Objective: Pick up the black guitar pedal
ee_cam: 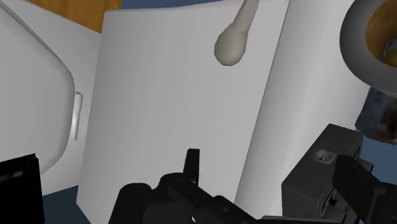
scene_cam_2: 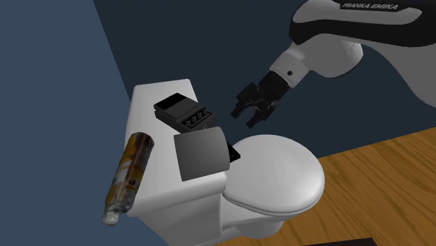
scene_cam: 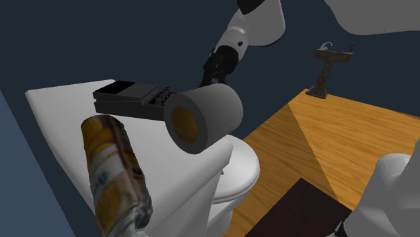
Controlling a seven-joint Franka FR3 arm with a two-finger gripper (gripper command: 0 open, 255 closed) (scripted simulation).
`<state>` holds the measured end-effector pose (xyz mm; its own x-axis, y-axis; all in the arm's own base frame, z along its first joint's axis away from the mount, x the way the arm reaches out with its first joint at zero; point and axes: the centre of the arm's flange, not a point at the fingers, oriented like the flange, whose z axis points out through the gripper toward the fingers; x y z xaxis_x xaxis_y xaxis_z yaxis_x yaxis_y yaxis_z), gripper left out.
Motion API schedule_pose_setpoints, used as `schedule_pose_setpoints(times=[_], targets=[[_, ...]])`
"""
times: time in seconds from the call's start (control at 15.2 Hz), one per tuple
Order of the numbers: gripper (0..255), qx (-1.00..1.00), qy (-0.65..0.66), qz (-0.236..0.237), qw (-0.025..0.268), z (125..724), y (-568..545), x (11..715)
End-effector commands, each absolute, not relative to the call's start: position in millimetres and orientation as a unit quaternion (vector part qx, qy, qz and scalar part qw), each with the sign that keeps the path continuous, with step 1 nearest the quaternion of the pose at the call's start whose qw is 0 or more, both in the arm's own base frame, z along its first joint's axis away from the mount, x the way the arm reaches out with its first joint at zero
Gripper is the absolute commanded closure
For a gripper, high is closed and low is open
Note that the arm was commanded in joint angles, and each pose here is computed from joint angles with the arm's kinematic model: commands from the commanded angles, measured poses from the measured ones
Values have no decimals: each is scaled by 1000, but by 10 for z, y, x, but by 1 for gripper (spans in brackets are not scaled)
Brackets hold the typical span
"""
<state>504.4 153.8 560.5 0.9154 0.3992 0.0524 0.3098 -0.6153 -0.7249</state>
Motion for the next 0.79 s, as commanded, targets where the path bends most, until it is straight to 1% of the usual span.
schedule_pose_setpoints(times=[0.0,0.4,0.46,0.73], targets=[[0,-878,-210,65,426,5646,1729,5206],[0,-814,-245,90,519,5755,2248,5609],[0,-810,-247,91,524,5765,2280,5633],[0,-810,-247,91,524,5554,2280,5633]])
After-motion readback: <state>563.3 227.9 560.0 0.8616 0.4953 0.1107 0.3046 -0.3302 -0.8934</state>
